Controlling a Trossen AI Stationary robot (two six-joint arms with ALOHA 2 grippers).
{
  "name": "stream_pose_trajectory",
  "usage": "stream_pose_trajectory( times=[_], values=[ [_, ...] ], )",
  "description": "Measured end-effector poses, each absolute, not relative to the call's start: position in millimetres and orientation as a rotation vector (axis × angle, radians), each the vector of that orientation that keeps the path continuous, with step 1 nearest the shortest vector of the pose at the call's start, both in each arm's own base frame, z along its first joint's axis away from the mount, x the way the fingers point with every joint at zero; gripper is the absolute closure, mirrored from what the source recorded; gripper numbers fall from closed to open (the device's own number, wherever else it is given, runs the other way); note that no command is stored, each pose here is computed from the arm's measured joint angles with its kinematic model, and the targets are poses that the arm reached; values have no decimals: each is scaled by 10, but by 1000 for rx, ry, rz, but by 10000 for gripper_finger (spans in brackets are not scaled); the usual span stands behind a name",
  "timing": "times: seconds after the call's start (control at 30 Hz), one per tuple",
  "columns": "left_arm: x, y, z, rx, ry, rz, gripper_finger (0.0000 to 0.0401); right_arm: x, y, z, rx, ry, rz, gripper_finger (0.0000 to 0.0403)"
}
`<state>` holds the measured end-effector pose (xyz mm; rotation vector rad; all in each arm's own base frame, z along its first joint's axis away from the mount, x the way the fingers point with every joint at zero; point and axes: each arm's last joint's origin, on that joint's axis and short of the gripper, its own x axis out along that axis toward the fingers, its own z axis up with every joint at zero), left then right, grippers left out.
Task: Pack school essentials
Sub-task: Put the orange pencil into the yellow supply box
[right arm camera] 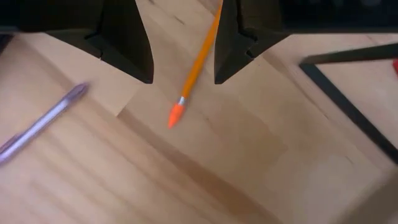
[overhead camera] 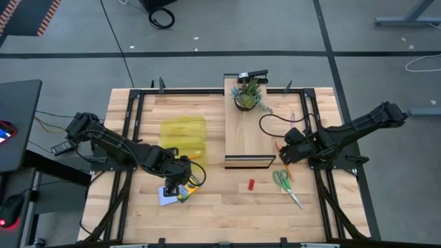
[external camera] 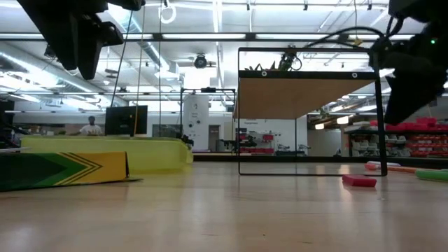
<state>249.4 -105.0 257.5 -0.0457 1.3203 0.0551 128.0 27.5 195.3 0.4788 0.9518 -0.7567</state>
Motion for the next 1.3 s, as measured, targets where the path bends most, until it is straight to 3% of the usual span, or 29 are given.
stream_pose_trajectory(
  times=[0.67,1.3],
  values=[
    [2475,-1093,2576,11,1310,37,229,1120,381,1391,677,934,-771,228],
    [2477,-1093,2576,9,1308,37,229,1197,581,1183,585,976,-790,228]
  ],
)
